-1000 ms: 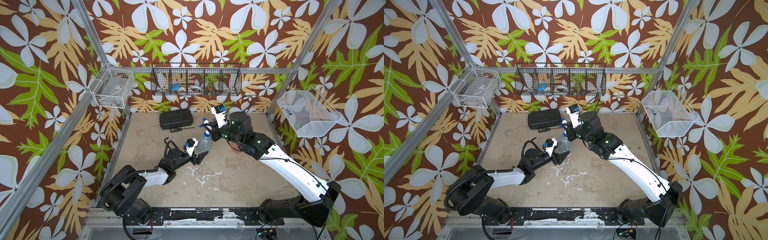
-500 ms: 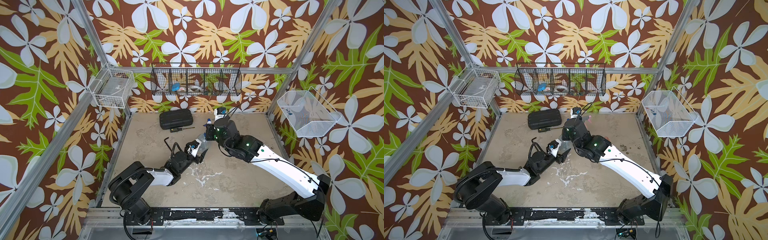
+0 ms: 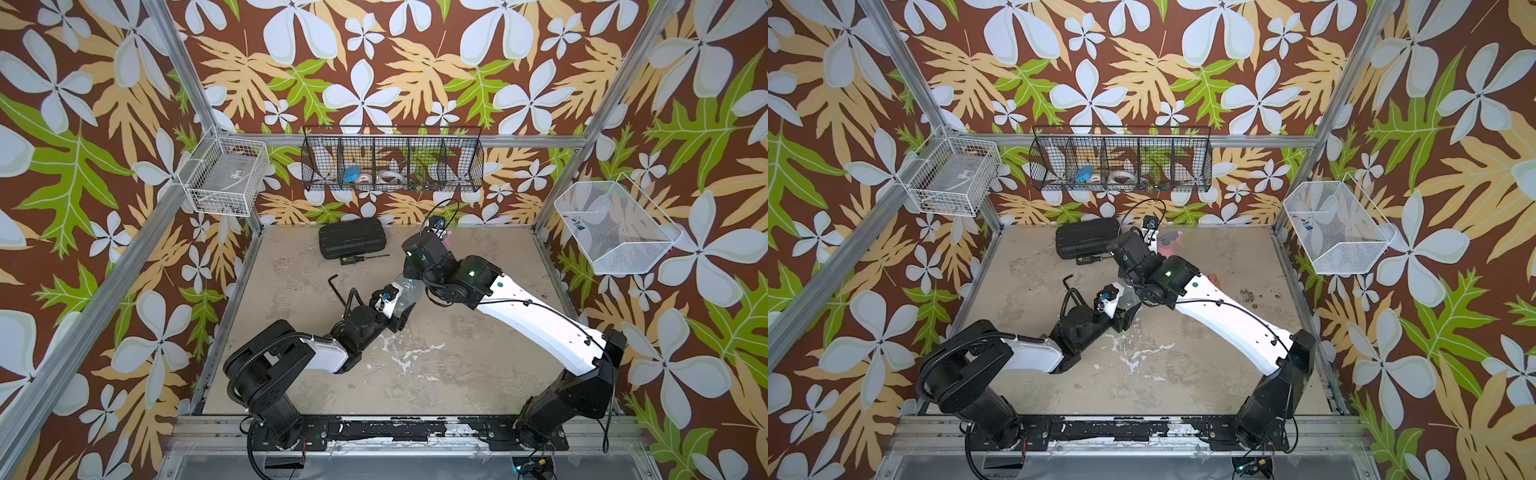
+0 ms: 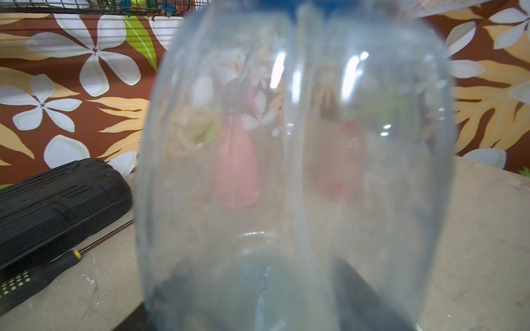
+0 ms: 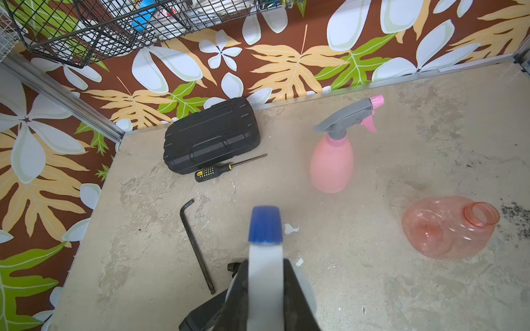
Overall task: Attach spray nozzles to spray bottles
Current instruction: Screw the spray nozzle on the spray bottle.
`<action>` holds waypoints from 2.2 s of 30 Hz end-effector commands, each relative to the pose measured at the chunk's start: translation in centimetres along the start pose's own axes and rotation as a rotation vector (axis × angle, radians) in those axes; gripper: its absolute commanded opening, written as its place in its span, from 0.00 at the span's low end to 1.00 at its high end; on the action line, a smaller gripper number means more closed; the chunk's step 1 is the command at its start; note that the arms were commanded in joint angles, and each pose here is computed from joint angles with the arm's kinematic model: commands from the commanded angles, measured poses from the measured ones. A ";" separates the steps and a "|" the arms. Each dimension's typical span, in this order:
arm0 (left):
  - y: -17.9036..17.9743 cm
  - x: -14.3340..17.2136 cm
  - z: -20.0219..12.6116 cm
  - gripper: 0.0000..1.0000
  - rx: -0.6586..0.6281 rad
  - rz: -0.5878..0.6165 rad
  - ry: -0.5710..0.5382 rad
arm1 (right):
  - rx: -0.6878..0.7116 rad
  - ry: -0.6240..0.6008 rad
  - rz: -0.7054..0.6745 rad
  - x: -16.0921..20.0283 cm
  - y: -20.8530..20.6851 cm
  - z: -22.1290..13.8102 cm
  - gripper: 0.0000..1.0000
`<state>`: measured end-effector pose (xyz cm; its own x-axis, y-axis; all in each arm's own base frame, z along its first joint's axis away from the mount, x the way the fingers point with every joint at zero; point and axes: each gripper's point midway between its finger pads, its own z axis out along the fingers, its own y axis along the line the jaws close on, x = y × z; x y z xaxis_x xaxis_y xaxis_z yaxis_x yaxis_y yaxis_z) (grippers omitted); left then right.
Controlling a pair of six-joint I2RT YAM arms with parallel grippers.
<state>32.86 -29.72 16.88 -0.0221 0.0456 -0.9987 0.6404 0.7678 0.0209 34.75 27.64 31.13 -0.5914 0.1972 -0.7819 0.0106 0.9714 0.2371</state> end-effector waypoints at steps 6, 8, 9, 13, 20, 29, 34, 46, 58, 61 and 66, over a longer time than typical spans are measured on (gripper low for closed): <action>-1.6 -10.0 -2.4 0.46 0.118 -0.091 -0.435 | -0.047 0.175 -0.214 2.5 -0.2 -1.9 0.25; -1.8 -9.7 -2.3 0.46 0.129 -0.092 -0.425 | -0.077 0.176 -0.226 2.1 0.3 -2.4 0.32; -1.9 -9.6 -2.2 0.46 0.136 -0.094 -0.423 | -0.083 0.175 -0.231 1.9 0.5 -2.5 0.34; -2.3 -9.1 -2.0 0.46 0.158 -0.098 -0.406 | -0.103 0.160 -0.247 1.1 0.9 -3.4 0.37; -3.0 -7.8 -1.4 0.46 0.198 -0.101 -0.356 | -0.182 0.113 -0.298 -0.5 2.1 -6.3 0.53; -3.8 -7.0 -1.0 0.47 0.279 -0.129 -0.305 | -0.375 0.032 -0.485 -1.9 3.2 -11.0 0.74; -3.8 -7.3 -1.4 0.47 0.341 -0.168 -0.301 | -0.547 -0.068 -0.560 -2.4 3.3 -14.5 0.83; -6.6 -8.2 -3.3 0.47 0.564 -0.225 -0.261 | -0.710 -0.160 -0.663 -1.4 1.2 -14.3 0.43; -7.3 -9.0 -3.8 0.47 0.619 -0.234 -0.251 | -0.739 -0.106 -0.682 -0.7 2.2 -13.1 0.43; -7.2 -9.2 -3.9 0.47 0.617 -0.230 -0.256 | -0.733 -0.095 -0.665 -0.7 2.1 -12.8 0.42; -6.7 -9.4 -3.9 0.47 0.592 -0.219 -0.271 | -0.748 -0.087 -0.621 -1.0 1.6 -12.7 0.41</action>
<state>25.96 -33.13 25.21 -0.0968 -0.2658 -0.9591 0.9513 0.2585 -0.1677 25.25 27.12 38.99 -0.2525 -0.3200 -0.9132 -0.8074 0.5898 0.0166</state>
